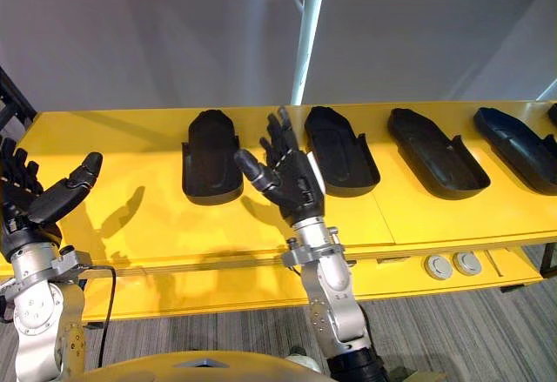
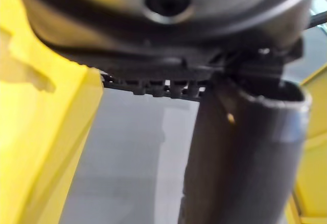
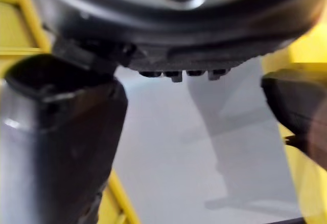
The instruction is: Walk over and take three plastic housings, then place them on the shelf
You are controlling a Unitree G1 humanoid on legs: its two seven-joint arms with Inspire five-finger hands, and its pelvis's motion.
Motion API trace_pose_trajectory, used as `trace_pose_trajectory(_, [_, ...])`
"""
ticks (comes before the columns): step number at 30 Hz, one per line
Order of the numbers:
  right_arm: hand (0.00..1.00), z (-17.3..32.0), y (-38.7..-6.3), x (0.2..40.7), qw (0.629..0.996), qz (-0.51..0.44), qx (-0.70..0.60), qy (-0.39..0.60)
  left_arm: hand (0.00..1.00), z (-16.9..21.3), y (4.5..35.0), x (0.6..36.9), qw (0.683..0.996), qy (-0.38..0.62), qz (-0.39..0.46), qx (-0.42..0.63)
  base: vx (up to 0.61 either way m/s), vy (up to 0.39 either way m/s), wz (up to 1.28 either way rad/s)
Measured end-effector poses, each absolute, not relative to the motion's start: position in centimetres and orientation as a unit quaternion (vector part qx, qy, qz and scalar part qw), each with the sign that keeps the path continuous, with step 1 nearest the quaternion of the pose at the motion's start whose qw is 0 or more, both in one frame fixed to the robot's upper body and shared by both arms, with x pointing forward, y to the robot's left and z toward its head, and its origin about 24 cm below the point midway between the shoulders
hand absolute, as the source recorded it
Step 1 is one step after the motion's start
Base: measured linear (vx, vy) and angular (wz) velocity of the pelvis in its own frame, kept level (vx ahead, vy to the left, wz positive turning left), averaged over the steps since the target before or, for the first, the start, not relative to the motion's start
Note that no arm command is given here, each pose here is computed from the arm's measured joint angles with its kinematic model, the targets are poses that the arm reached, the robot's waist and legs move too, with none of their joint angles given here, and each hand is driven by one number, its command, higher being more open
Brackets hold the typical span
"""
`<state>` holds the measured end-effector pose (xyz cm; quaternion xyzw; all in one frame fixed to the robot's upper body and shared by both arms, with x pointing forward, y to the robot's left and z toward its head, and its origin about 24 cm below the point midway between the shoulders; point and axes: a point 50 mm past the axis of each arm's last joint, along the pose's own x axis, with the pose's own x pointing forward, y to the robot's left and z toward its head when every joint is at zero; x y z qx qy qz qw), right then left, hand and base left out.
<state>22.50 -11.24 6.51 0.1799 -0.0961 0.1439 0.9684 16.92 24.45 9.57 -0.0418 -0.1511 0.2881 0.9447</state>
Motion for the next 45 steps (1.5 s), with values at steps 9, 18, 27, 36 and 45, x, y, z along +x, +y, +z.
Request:
trace_pose_trajectory(9, [1.00,4.0,-10.6,22.8,0.980,0.113,0.162,-0.016,1.00,9.5,24.3,16.8,0.946,-0.158,0.275,-0.068,0.00,0.006,0.07])
trace_pose_trajectory(18, [1.00,2.7,-9.4,23.2,0.980,0.127,0.148,0.026,1.00,9.8,23.8,16.4,0.951,-0.163,0.254,-0.064,0.00,0.001,0.03])
trace_pose_trajectory(27, [1.00,2.5,-8.9,23.2,0.977,0.151,0.147,0.031,1.00,10.4,23.5,16.2,0.952,-0.175,0.244,-0.063,0.00,0.000,0.00])
trace_pose_trajectory(36, [1.00,2.3,-8.8,23.4,0.976,0.157,0.145,0.034,1.00,10.4,23.5,16.3,0.952,-0.175,0.243,-0.063,0.00,0.000,0.00])
trace_pose_trajectory(45, [1.00,2.2,-8.8,23.4,0.976,0.156,0.144,0.037,1.00,10.3,23.1,16.4,0.954,-0.173,0.235,-0.068,0.00,0.000,0.00])
